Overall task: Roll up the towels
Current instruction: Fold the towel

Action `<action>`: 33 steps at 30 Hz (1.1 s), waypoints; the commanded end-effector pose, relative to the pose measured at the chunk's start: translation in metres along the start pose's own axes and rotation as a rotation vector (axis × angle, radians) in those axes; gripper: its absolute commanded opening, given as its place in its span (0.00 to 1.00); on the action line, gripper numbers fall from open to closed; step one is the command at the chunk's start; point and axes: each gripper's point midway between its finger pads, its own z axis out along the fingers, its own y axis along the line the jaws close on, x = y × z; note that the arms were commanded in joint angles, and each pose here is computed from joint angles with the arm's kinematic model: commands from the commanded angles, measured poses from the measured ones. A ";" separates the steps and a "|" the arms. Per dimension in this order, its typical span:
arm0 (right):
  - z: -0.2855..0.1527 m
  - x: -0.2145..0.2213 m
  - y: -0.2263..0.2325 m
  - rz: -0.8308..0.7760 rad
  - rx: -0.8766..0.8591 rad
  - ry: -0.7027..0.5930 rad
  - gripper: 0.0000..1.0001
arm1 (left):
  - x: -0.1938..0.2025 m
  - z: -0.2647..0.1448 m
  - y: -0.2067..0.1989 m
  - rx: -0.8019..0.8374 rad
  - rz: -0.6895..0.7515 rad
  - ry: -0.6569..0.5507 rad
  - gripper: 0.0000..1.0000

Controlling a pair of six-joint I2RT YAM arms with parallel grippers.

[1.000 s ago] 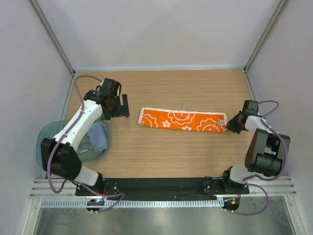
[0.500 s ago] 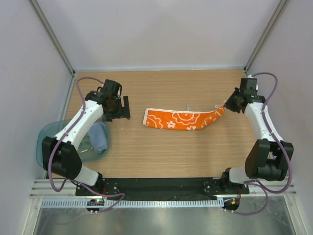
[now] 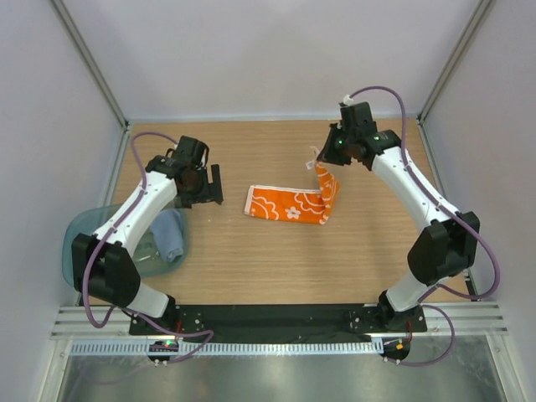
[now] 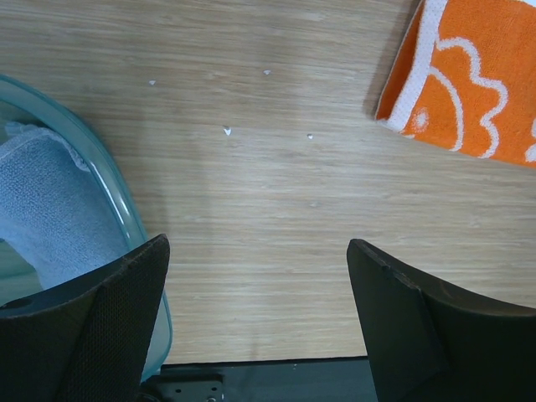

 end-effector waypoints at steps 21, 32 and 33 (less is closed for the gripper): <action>0.058 0.095 0.125 -0.144 -0.115 0.159 0.01 | -0.006 -0.009 0.006 -0.019 -0.012 -0.049 0.87; 0.138 0.187 0.158 -0.171 -0.169 0.303 0.42 | -0.006 -0.009 0.008 -0.029 -0.008 -0.053 0.88; 0.142 0.191 0.161 -0.170 -0.182 0.305 0.44 | -0.006 -0.009 0.009 -0.032 -0.008 -0.054 0.88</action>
